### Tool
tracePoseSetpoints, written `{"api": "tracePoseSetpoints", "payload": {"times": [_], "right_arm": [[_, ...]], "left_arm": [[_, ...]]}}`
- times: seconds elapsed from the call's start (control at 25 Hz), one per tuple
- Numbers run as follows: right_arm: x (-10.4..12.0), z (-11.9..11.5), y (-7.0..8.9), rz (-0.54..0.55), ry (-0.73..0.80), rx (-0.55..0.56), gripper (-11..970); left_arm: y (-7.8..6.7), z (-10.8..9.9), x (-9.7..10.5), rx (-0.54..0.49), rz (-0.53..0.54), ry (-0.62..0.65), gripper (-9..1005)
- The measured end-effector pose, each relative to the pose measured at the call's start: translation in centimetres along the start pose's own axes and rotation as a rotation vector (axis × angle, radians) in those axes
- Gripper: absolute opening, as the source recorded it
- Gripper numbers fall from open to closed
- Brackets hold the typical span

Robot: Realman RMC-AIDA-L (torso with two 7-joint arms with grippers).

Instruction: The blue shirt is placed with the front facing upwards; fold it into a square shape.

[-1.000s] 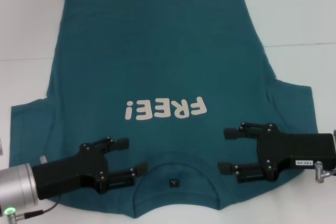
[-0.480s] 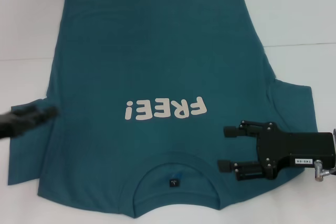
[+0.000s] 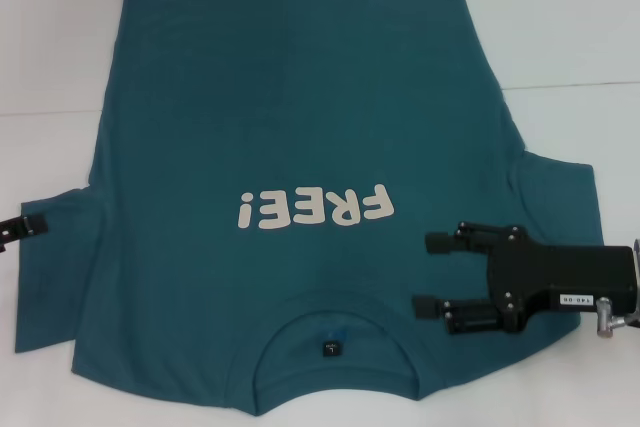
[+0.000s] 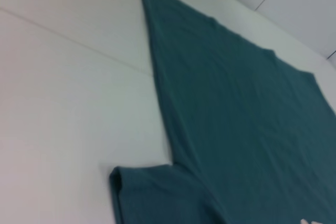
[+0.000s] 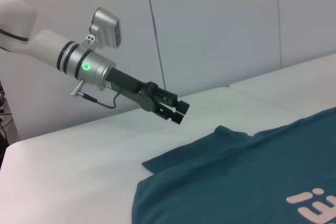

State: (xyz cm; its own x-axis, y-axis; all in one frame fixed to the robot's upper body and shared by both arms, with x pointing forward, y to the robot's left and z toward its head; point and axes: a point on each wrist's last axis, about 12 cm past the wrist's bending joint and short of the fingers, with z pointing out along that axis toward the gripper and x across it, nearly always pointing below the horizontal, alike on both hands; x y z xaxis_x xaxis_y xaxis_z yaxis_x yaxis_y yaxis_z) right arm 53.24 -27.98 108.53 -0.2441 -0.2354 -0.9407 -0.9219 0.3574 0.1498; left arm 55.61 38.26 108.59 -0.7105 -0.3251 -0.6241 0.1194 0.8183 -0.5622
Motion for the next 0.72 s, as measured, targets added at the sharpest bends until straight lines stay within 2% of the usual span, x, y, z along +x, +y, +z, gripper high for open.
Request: {"api": "tracePoseSetpoints", "payload": {"times": [0.4,0.72], "right_arm": [[-0.5,0.3,-0.5,-0.026,0.004,0.014,912],[-0.5,0.3,-0.6,-0.028,0.006,0.020,912]], "left_arm": [[0.0,0.8,0.1,-0.049,0.036,0.033,872],[0.0,1.6,0.6,-0.099,0.104,0.086,872]]}}
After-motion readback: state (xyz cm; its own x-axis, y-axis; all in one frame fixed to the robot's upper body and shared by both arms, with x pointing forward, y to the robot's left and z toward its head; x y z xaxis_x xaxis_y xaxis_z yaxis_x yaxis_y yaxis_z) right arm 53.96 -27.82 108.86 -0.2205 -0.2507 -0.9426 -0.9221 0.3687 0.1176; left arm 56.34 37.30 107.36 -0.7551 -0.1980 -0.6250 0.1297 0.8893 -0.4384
